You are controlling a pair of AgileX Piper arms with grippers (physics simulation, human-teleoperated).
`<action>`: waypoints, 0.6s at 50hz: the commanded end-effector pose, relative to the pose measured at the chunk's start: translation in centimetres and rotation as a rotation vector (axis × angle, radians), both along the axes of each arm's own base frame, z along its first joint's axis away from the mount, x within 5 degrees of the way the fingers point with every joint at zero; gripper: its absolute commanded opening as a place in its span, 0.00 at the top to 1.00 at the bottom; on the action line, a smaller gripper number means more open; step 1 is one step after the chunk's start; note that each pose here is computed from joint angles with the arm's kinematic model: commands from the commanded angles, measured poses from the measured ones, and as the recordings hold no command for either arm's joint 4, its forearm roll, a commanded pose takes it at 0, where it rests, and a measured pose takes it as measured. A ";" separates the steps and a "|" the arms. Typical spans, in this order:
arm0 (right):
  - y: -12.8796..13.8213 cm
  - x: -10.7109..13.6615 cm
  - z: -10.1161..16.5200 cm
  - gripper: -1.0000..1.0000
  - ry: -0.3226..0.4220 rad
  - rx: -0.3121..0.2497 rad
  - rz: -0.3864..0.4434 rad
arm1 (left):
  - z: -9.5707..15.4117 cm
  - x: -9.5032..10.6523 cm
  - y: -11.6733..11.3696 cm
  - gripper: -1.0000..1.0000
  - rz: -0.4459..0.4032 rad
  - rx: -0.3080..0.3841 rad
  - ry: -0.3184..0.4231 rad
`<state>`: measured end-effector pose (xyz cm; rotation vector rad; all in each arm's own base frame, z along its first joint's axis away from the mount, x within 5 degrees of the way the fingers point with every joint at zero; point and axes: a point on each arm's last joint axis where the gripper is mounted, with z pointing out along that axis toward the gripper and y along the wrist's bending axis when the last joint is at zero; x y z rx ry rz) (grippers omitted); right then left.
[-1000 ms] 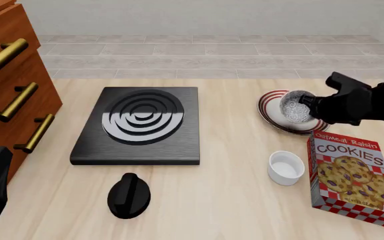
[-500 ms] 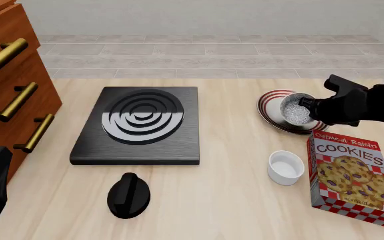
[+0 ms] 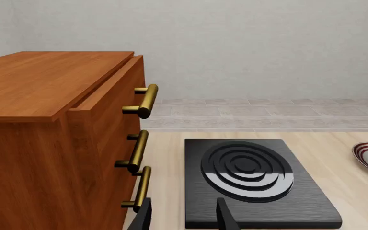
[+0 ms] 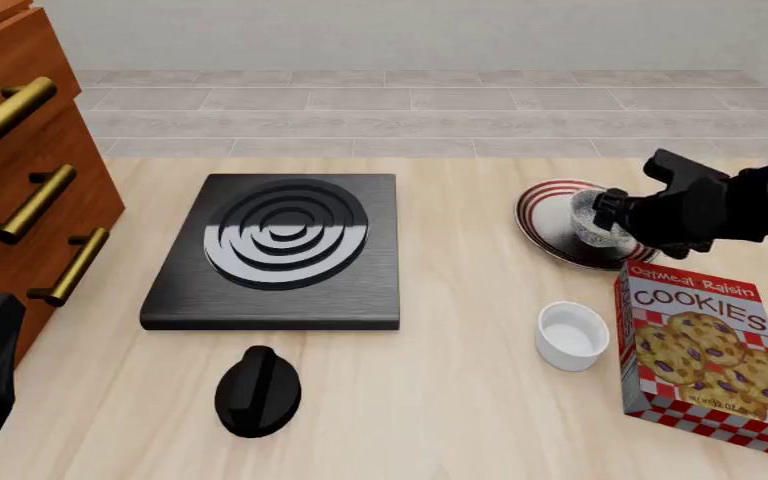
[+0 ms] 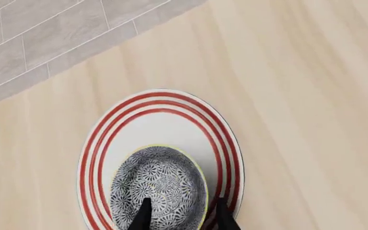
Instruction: Pick the akita bowl next to the ramekin and place it on the plate.
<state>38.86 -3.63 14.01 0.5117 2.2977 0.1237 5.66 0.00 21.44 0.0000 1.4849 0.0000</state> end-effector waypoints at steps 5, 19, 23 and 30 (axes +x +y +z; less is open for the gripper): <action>0.3 0.2 0.0 0.00 -0.001 0.009 0.000 | 0.0 0.0 0.0 0.00 0.000 0.000 0.000; 0.4 0.3 0.9 0.00 -0.007 0.007 0.004 | 0.0 0.0 0.0 0.00 0.000 0.000 0.000; 0.4 0.3 1.7 0.00 -0.019 0.011 0.000 | 0.0 0.0 0.0 0.00 0.000 0.000 0.000; 0.5 -0.1 3.2 0.00 -0.038 0.013 -0.003 | 0.0 0.0 0.0 0.00 0.000 0.000 0.000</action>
